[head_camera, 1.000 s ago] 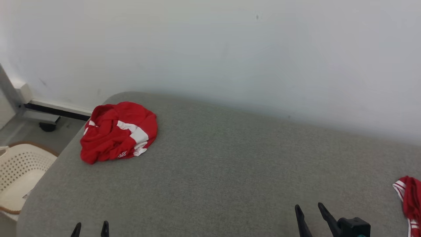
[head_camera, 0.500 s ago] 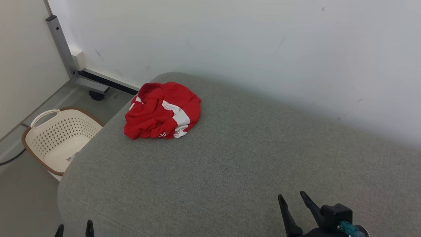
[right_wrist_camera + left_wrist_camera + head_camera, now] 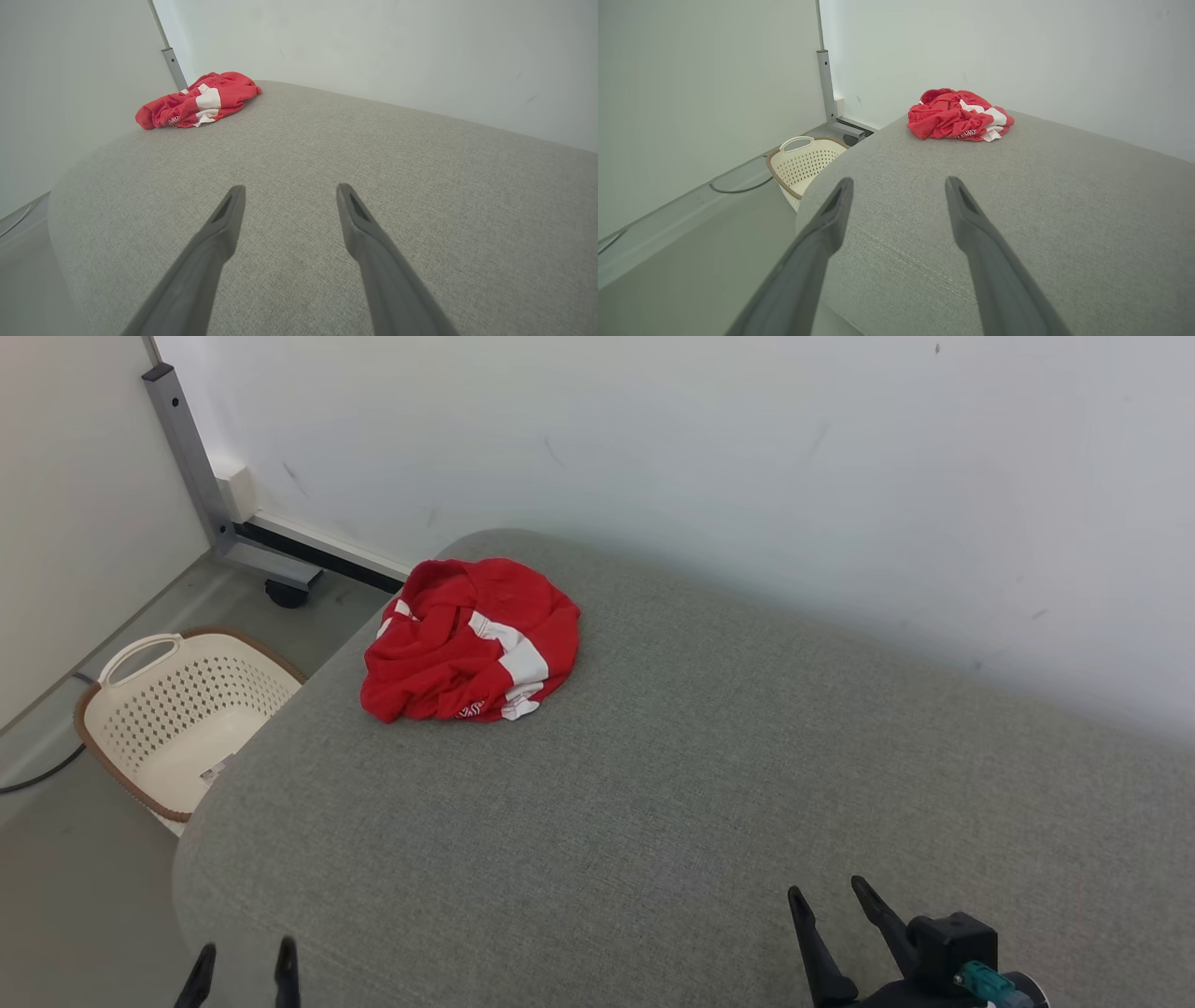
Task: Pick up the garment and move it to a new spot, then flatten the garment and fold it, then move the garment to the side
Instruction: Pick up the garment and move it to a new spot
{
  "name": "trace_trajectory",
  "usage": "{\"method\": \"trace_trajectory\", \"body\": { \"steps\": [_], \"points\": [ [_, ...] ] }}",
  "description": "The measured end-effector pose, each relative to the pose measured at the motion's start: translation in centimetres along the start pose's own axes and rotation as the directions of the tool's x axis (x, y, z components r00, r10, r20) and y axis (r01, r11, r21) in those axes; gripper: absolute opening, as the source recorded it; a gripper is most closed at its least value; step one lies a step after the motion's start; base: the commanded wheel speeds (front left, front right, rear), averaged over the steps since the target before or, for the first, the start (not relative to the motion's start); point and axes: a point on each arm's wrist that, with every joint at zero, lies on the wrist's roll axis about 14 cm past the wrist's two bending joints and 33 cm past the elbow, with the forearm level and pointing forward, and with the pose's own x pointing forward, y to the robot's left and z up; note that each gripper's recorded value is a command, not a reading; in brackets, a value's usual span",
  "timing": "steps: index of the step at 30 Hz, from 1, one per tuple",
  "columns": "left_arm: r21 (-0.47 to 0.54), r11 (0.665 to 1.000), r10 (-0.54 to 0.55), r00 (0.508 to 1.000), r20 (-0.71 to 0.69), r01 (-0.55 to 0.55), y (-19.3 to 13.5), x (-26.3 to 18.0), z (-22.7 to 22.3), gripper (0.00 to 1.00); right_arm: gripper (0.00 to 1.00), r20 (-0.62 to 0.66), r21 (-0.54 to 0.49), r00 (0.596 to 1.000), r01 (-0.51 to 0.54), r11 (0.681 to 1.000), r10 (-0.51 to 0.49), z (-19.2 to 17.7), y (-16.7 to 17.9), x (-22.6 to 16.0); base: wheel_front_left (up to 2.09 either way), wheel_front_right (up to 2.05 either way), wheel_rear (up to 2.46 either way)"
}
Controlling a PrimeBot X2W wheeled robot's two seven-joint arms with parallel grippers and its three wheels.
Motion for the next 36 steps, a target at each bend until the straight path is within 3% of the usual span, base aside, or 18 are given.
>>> {"method": "trace_trajectory", "body": {
  "steps": [8,17,21,29,36],
  "points": [
    [0.012,0.987,-0.162,0.986,-0.024,0.162,-4.0,4.7,1.4,1.0,1.0,-0.03,-0.039,1.0,-0.006,0.999,0.005,-0.1,0.0,-0.3,0.0,0.0,0.0],
    [0.001,0.976,-0.219,0.975,-0.024,0.219,-6.2,13.8,4.9,1.0,1.0,-0.023,-0.147,0.997,-0.079,0.986,0.076,2.7,1.8,1.5,0.0,0.0,0.0],
    [0.012,0.972,-0.233,0.97,-0.067,0.234,-7.6,17.8,4.9,1.0,1.0,0.018,-0.168,0.999,-0.047,0.985,0.051,4.7,0.1,2.1,0.0,0.0,0.0],
    [0.031,0.962,-0.25,0.921,-0.299,0.271,-10.7,23.9,-0.8,1.0,1.0,-0.016,-0.16,0.998,0.059,0.985,-0.062,3.5,-5.4,1.5,0.0,0.0,0.0],
    [0.131,0.948,-0.201,0.862,-0.466,0.291,-11.7,27.7,-6.2,1.0,1.0,-0.1,-0.121,0.982,0.146,0.982,-0.158,0.2,-9.1,0.1,0.0,0.0,0.0]
  ]
}}
